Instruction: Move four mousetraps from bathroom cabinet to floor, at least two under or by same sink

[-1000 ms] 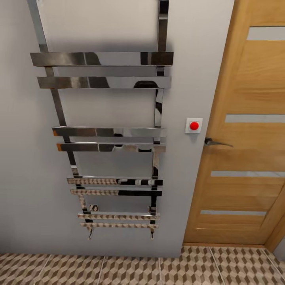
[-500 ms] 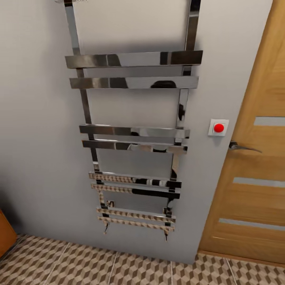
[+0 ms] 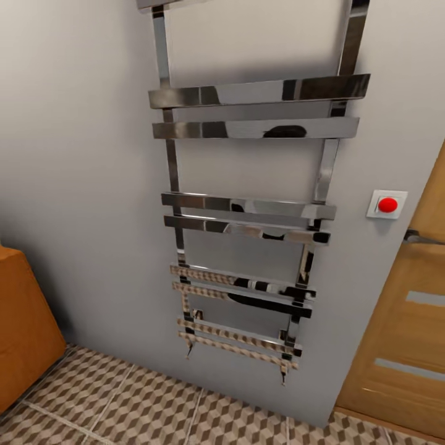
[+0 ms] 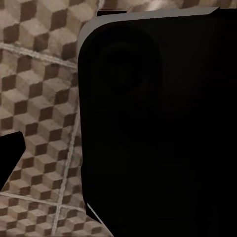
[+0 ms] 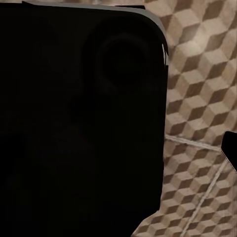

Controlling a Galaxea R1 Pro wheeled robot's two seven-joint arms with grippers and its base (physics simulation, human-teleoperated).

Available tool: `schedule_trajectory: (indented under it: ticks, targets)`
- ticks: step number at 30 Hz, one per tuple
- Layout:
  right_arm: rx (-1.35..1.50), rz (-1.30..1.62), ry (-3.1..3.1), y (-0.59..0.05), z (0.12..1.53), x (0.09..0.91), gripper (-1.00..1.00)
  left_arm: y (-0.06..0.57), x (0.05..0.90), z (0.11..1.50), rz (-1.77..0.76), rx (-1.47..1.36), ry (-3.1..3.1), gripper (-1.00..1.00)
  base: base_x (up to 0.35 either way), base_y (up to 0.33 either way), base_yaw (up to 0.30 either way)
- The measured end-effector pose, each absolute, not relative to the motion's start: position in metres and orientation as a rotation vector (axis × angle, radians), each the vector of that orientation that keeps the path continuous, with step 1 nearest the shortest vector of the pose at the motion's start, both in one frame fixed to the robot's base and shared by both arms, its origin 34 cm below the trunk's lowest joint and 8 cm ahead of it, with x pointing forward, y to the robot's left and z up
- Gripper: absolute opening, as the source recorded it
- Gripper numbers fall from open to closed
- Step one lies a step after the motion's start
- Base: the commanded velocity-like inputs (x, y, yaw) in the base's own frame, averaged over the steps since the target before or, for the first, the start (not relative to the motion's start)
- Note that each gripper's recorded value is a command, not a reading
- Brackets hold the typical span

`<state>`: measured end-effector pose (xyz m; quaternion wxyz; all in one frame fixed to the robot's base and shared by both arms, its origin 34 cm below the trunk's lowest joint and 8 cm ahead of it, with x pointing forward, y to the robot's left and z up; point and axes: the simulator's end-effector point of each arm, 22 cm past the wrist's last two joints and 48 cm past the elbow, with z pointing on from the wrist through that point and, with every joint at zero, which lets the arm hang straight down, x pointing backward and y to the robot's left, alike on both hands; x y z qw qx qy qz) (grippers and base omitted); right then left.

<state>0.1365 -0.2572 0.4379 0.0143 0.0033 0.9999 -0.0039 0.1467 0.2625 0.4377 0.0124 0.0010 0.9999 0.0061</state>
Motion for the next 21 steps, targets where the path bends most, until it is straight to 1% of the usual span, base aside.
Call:
schedule_trajectory:
  ticks: [21]
  targets:
    - [0.010, -0.012, 3.112, -0.2572, 0.4379, 0.1371, 1.00, 0.2625, 0.1467, 0.4376, 0.019, 0.003, 3.117, 1.00, 0.000, 0.000, 0.282]
